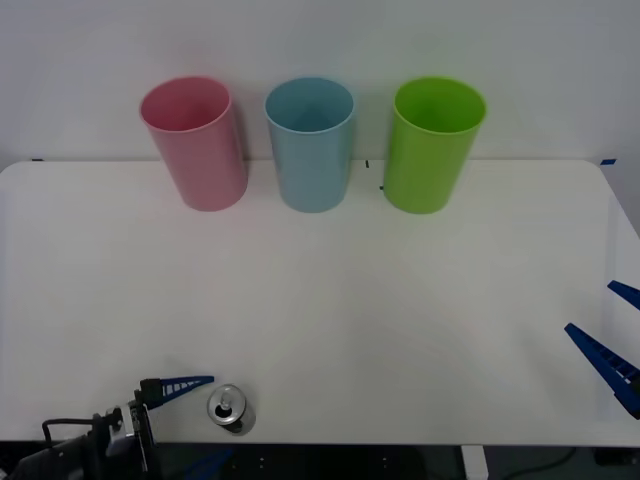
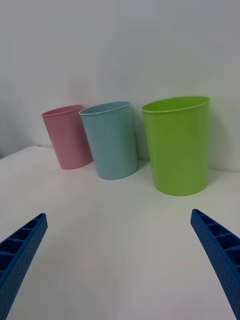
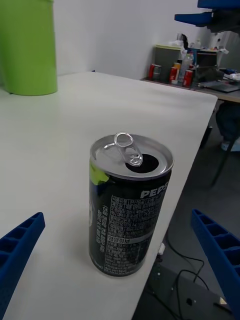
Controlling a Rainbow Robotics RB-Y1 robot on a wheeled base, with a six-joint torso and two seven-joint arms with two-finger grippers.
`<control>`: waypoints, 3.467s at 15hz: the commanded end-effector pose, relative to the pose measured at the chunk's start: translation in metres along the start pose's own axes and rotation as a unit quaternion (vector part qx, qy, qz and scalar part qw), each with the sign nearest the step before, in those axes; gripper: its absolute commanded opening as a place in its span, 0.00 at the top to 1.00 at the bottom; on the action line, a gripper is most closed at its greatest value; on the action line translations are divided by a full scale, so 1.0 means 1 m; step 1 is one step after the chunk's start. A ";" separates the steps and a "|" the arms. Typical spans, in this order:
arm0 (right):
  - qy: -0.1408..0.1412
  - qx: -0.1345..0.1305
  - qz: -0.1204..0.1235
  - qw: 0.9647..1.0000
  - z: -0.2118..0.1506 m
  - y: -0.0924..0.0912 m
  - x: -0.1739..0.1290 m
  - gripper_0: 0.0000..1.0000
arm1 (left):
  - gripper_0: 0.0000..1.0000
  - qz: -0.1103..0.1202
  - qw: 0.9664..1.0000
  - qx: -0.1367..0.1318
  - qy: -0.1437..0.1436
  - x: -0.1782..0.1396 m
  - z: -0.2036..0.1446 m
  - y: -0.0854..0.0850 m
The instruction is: Grasp the object on the table and drop it into the matching bin: aluminum can to the light blue bin, PET bottle to the pink bin.
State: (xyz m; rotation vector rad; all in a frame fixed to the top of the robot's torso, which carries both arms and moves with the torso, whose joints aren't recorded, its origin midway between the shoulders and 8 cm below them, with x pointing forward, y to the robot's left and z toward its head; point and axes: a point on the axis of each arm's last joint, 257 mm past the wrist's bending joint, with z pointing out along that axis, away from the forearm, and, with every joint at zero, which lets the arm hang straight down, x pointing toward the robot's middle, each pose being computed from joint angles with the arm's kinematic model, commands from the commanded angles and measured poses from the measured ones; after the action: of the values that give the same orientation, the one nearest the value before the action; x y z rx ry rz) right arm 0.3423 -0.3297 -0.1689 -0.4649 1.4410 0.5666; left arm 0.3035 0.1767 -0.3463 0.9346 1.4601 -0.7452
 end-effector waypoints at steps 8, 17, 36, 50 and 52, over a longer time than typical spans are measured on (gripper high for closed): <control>0.000 0.000 0.000 1.000 0.000 0.000 0.000 0.00 | 0.00 0.023 1.000 0.002 0.000 0.004 0.026 -0.002; 0.000 0.000 0.000 1.000 0.000 0.000 0.000 0.00 | 0.83 0.026 1.000 0.002 0.000 0.004 0.029 0.000; 0.000 0.000 0.000 1.000 0.000 0.000 0.000 0.00 | 1.00 0.004 0.997 -0.071 -0.031 -0.021 -0.011 0.047; 0.000 0.000 0.000 1.000 0.000 0.000 0.000 0.00 | 1.00 -0.052 0.974 -0.183 -0.123 -0.138 -0.034 0.126; 0.000 0.000 0.000 1.000 0.000 0.000 0.000 0.00 | 1.00 -0.061 0.974 -0.172 -0.137 -0.160 -0.025 0.126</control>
State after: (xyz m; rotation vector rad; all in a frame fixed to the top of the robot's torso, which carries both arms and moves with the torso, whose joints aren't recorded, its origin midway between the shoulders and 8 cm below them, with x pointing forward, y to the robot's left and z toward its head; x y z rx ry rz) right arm 0.3423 -0.3297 -0.1689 -0.4649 1.4410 0.5666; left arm 0.3982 0.2424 -0.1835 0.4655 1.3590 -0.6399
